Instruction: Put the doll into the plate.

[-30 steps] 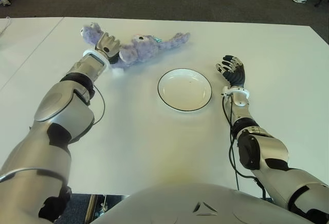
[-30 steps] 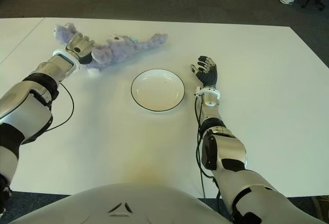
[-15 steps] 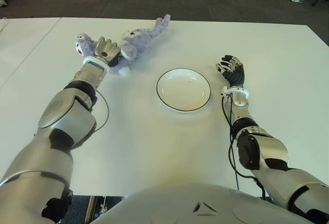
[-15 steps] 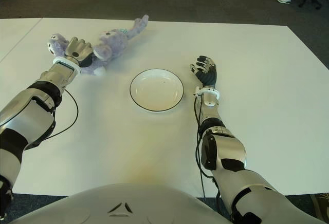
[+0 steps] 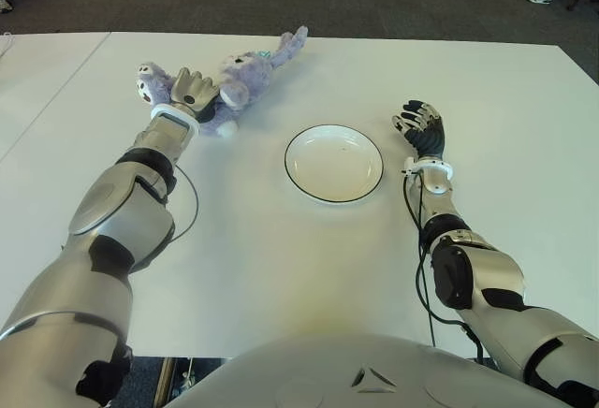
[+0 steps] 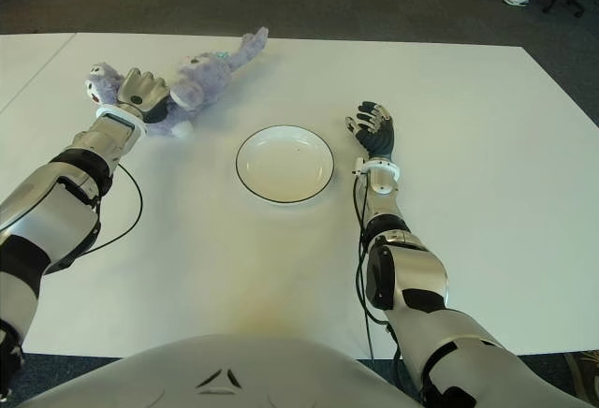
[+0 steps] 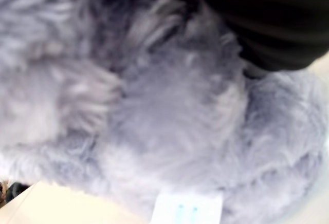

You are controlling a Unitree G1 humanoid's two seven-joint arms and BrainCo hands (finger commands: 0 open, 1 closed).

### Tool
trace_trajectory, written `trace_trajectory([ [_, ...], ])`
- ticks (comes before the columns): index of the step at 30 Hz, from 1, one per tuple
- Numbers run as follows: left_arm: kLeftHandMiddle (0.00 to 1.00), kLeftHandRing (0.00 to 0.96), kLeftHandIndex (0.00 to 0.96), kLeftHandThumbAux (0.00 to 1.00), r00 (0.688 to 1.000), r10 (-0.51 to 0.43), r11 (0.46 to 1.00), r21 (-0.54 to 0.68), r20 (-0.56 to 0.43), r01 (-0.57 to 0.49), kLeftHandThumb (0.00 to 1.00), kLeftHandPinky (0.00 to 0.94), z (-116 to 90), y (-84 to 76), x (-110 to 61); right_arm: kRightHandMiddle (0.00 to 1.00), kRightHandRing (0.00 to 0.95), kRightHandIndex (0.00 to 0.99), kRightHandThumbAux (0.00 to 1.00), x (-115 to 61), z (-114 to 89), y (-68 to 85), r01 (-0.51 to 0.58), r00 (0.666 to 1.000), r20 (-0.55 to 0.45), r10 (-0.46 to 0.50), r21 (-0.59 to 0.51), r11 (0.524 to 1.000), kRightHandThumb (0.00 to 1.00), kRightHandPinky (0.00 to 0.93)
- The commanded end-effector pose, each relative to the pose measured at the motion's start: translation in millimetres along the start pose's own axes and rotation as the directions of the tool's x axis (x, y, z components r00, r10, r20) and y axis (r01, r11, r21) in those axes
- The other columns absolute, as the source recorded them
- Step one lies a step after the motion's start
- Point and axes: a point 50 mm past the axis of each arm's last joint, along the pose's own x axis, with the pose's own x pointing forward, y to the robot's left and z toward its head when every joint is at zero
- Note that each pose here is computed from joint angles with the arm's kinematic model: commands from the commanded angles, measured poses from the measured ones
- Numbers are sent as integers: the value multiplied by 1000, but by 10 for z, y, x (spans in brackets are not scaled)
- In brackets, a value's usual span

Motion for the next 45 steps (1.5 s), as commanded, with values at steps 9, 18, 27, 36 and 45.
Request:
trace_trajectory([
  [9, 541, 738, 406, 665, 982, -188, 935, -305, 1, 180, 850, 760, 268, -325, -141, 291, 281, 269, 882, -837, -1055, -72, 48, 870, -492, -31, 22, 999, 430, 280],
  [18, 530, 744, 397, 668, 996, -88, 953, -292, -4, 83, 849, 731, 94, -156, -77, 280, 270, 256, 879, -842, -1061, -73, 38, 868, -495, -28, 10, 999, 347, 261],
  [27, 530, 769, 395, 669, 1000, 30, 949, -312, -8, -31, 851, 732, 27, 55, 5, 285, 273, 251, 883, -843, -1061, -82, 37, 869, -494, -33, -2, 999, 320, 273],
  [36, 532, 788, 395, 669, 988, 153, 934, -322, -32, -155, 851, 709, -118, 363, 104, 291, 278, 265, 890, -836, -1060, -80, 33, 866, -498, -31, -4, 999, 353, 275],
  [45, 536, 790, 397, 669, 957, 285, 897, -338, -54, -286, 851, 735, -209, 621, 119, 289, 276, 259, 888, -835, -1060, -77, 28, 866, -499, -26, -3, 1000, 324, 269],
])
